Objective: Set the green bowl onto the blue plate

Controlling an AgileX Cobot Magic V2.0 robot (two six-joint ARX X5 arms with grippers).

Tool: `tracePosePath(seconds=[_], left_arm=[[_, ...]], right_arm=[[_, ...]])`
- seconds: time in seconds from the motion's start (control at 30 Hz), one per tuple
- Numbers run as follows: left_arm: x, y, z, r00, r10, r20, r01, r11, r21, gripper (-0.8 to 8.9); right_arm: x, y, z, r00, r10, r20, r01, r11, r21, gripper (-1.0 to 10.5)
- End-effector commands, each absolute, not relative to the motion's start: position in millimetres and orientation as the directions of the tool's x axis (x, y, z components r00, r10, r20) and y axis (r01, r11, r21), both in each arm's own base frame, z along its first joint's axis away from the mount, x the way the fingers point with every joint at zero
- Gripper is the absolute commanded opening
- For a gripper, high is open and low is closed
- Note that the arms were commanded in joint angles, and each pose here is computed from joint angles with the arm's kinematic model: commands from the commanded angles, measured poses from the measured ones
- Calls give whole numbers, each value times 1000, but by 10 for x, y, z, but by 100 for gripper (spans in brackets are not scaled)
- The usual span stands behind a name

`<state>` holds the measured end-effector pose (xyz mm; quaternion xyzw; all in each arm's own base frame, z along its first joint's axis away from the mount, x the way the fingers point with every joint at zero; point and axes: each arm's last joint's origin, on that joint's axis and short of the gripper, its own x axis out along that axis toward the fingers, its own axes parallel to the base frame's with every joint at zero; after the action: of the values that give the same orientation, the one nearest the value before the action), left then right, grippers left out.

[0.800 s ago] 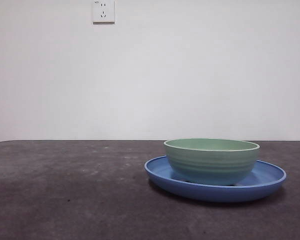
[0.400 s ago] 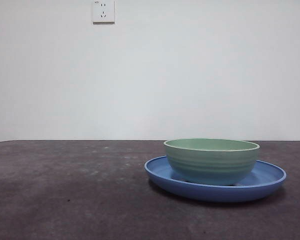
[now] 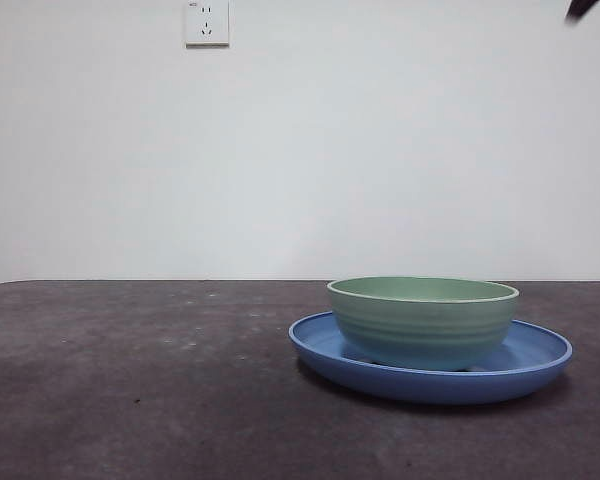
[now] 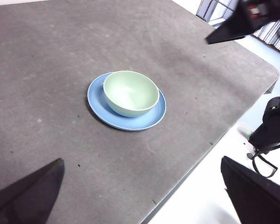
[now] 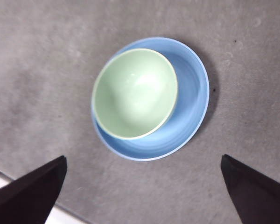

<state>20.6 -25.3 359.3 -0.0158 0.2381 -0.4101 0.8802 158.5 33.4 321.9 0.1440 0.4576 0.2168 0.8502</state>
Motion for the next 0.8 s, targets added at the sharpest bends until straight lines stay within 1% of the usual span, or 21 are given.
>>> tracePosePath(seconds=[0.03,0.17,0.3,0.4,0.47,0.53,0.6,0.7,0.77,0.8], left_arm=[[208,-258,3617,547,-738,-394,723,655,-222,626],[205,-255,3612,546,-737,-400,722,655,-222,626],[205,-255,3612,546,-737,-400,722,655,-222,626],[206,-256,3612,545,-737,-400,722,655,-223,626],[205,-255,3612,546,-737,-400,722,655,-223,626],[206,-256,3612,546,-736,-400,722,656,-223,626],[206,-256,3612,546,-736,-400,722,656,-223,626],[205,-256,3613,546,-737,-399,722,655,-222,626],[206,-256,3613,546,-737,-399,722,655,-222,626],[205,-256,3613,546,-737,-399,722,655,-222,626]], right_arm=[[1854,344,3139,470,481,-740,-253,877,410,566],[2259,330,2901,448,466,-763,-214,884,414,542],[2583,262,2664,448,449,-773,-158,891,426,526],[2760,212,2465,421,444,-791,-125,892,434,445],[2846,188,2320,387,440,-811,-102,894,436,407],[2916,190,2193,355,443,-823,-99,893,438,373],[2974,201,2071,317,474,-822,-110,879,464,348],[3049,228,1883,253,544,-800,-124,838,531,345],[3093,236,1773,228,561,-796,-121,827,549,342],[3109,241,1734,217,581,-785,-126,814,567,305]])
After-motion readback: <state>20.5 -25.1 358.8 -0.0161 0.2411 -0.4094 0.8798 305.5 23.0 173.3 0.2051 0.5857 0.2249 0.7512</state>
